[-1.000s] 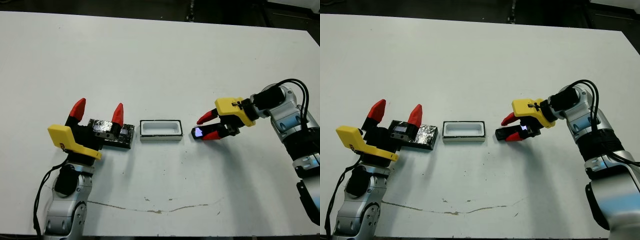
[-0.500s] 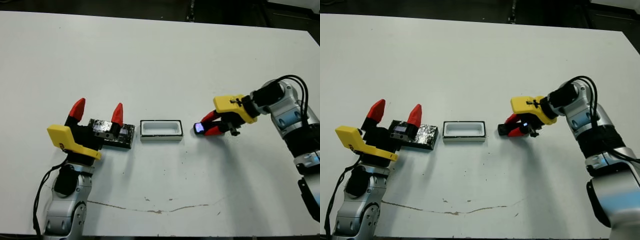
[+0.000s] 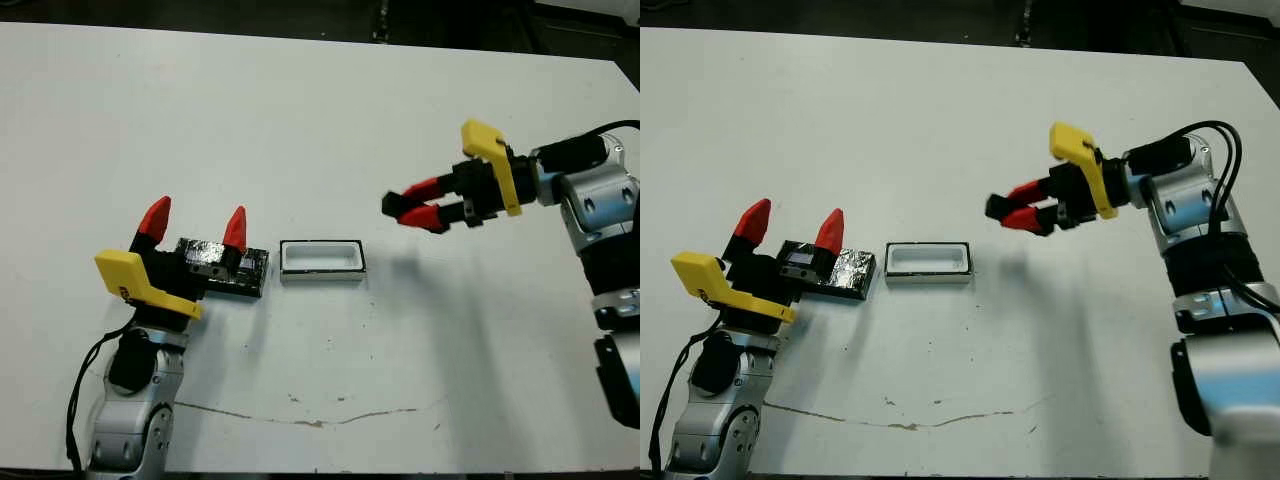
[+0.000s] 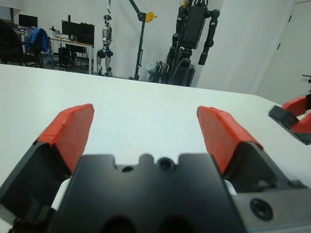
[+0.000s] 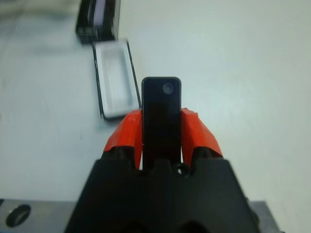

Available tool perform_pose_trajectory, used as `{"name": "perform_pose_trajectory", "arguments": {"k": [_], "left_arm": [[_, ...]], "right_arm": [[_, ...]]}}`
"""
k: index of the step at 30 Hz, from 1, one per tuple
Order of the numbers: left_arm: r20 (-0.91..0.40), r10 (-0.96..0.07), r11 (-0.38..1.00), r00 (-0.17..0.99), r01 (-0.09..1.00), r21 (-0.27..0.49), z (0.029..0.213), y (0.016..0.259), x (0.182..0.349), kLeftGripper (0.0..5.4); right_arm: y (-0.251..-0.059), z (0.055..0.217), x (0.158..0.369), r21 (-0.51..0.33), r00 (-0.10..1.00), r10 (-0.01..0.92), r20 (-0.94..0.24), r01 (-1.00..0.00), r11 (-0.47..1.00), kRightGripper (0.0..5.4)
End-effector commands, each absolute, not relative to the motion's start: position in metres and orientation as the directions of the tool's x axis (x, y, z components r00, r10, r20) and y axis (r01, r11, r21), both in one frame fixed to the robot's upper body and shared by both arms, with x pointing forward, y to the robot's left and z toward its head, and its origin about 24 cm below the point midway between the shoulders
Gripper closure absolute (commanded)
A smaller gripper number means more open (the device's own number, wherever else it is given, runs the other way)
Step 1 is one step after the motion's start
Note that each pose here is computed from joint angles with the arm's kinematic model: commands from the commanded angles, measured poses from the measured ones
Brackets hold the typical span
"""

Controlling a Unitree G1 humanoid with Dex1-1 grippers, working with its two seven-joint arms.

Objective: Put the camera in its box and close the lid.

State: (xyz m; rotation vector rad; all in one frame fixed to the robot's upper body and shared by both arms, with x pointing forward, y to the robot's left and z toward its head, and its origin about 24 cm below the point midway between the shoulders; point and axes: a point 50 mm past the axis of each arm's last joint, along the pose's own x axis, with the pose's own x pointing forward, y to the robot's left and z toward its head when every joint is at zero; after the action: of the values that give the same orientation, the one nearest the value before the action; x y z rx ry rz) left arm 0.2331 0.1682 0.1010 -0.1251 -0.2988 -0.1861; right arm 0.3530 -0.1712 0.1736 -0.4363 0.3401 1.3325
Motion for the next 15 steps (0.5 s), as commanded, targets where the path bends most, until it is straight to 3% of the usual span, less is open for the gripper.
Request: {"name": "perform_pose_trajectory", "arguments": {"k": [1,11,15], "left_arm": [[0.280,-0.158,0.977,0.947,0.191,-0.096,0.097,0.169,0.232,0.00],[0.288,-0.155,0.978,0.945,0.189,-0.093,0.097,0.169,0.232,0.00],[0.287,-0.157,0.977,0.945,0.192,-0.095,0.097,0.170,0.232,0.00]], "right_arm": [[-0.160,0.177,0.351,-0.096,0.205,0.880,-0.428,-0.979,0.181,3.72],[-0.116,0.163,0.342,-0.087,0.169,0.905,-0.389,-0.985,0.147,3.72],[-0.101,0.155,0.338,-0.029,0.143,0.908,-0.395,-0.989,0.143,3.72]]}}
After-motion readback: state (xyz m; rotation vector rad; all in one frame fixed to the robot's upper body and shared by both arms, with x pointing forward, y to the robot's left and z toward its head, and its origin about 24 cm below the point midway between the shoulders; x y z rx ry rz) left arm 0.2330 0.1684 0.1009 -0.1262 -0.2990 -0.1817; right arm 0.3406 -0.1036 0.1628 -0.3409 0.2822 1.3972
